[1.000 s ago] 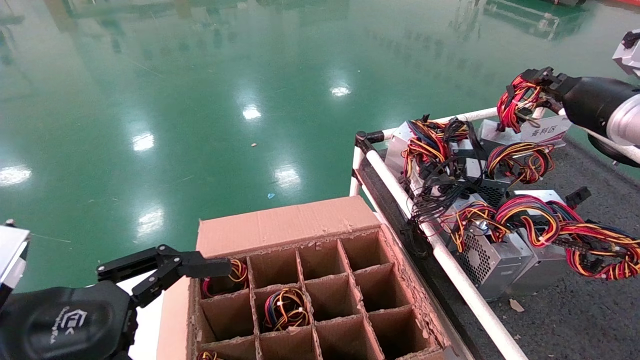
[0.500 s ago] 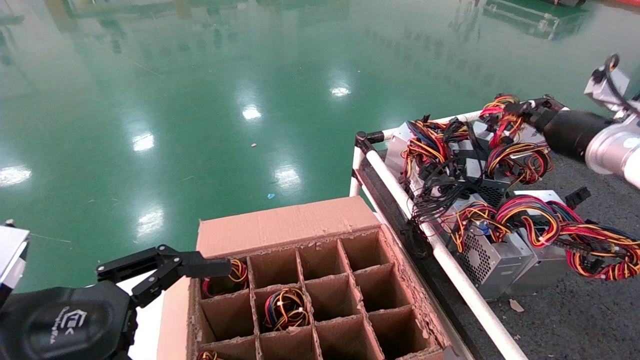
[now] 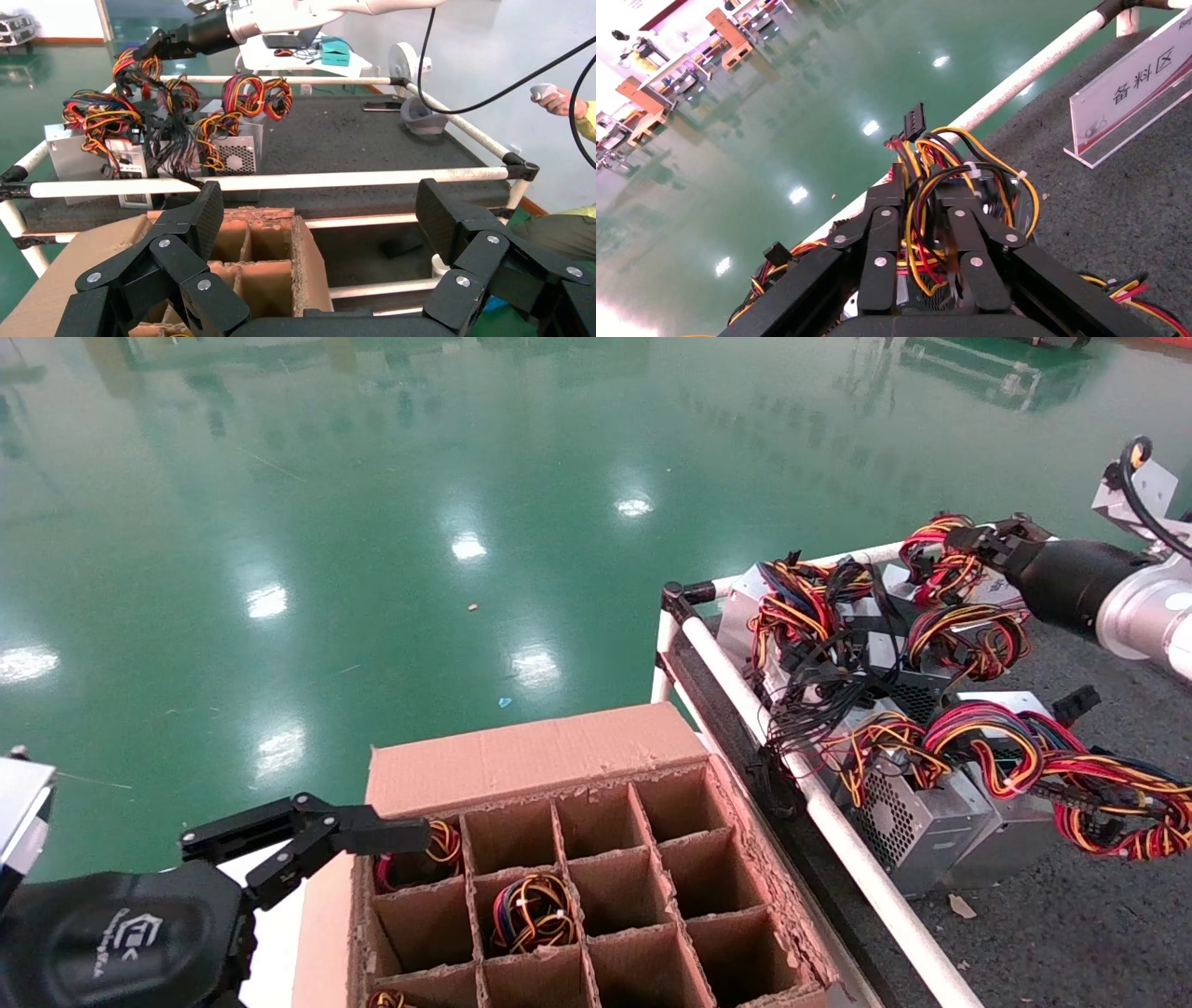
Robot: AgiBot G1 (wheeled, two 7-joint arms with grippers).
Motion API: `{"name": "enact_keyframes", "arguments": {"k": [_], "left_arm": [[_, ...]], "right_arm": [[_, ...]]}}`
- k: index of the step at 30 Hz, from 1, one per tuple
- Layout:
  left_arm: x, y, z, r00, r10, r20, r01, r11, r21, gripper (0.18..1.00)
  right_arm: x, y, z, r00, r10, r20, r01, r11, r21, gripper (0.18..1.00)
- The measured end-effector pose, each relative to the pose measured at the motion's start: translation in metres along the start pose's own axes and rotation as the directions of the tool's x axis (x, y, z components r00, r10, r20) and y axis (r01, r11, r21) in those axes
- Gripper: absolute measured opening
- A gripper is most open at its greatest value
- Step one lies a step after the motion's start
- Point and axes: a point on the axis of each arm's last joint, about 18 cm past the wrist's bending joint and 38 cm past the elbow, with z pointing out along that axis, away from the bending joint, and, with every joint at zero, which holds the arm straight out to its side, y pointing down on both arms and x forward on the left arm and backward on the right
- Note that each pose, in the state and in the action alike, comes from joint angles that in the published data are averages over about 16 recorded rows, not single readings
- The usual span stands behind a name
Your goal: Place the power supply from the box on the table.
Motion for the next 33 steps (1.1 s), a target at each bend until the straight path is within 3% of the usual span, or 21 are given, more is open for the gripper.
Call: {"name": "enact_keyframes", "arguments": {"k": [10,16,33], "left_arm": [[0.000,0.000,0.000,1.000,0.000,0.000,0.000,1.000,0.000,1.001],[0.000,0.000,0.000,1.000,0.000,0.000,0.000,1.000,0.000,1.001],[0.000,0.000,0.000,1.000,0.000,0.000,0.000,1.000,0.000,1.001]], "right_arm": [[0.009,-0.014,-0.010,0.999,-0.044,0.005,0.044,0.999,0.004,0.337],[0.013,-0.025,-0.018,0.998,-0.061,0.017,0.061,0.998,0.001,0.443],[0.017,-0.029,-0.032,0.976,-0.215,0.041,0.218,0.971,-0.099,0.824]]}}
